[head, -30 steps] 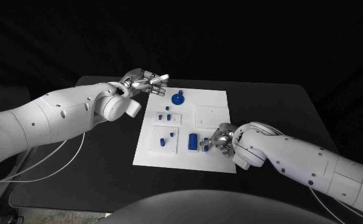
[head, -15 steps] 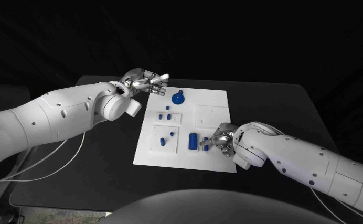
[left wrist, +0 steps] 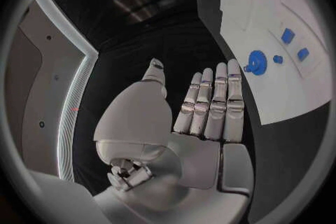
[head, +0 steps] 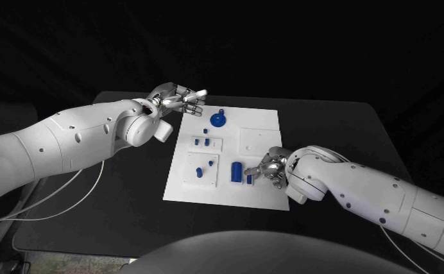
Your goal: Assemble the parts on the task board
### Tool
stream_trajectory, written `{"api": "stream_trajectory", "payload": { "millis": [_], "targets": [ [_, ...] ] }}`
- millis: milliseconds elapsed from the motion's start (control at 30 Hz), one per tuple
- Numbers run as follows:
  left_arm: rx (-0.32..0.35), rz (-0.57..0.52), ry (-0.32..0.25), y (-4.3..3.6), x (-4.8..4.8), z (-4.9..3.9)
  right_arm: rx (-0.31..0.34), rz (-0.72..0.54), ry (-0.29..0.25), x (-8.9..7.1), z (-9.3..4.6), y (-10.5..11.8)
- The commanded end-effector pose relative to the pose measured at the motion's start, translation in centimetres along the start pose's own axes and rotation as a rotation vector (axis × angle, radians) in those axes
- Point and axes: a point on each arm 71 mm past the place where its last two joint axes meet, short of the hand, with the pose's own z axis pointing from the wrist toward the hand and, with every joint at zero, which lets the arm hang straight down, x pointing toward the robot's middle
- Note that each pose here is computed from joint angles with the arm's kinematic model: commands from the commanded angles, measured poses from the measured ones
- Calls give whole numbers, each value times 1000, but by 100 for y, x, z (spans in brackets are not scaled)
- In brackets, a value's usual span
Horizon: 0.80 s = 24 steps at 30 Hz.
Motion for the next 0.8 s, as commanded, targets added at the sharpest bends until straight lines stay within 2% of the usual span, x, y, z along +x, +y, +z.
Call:
{"api": "stream_trajectory", "payload": {
  "millis": [33,400,600,733,800],
  "targets": [
    [5,-1,16,-11,17,3,-11,-26,6,3,-4,19],
    [5,-1,17,-11,18,4,-2,-31,-2,-30,-1,-12],
    [13,0,8,-16,9,3,-10,-21,-28,-80,-1,-56],
    [37,-5,-17,-29,-20,2,-76,7,-29,-136,-10,-70],
    [59,-15,-44,-39,-56,3,-160,46,-42,-235,-45,-31]
  ]
}}
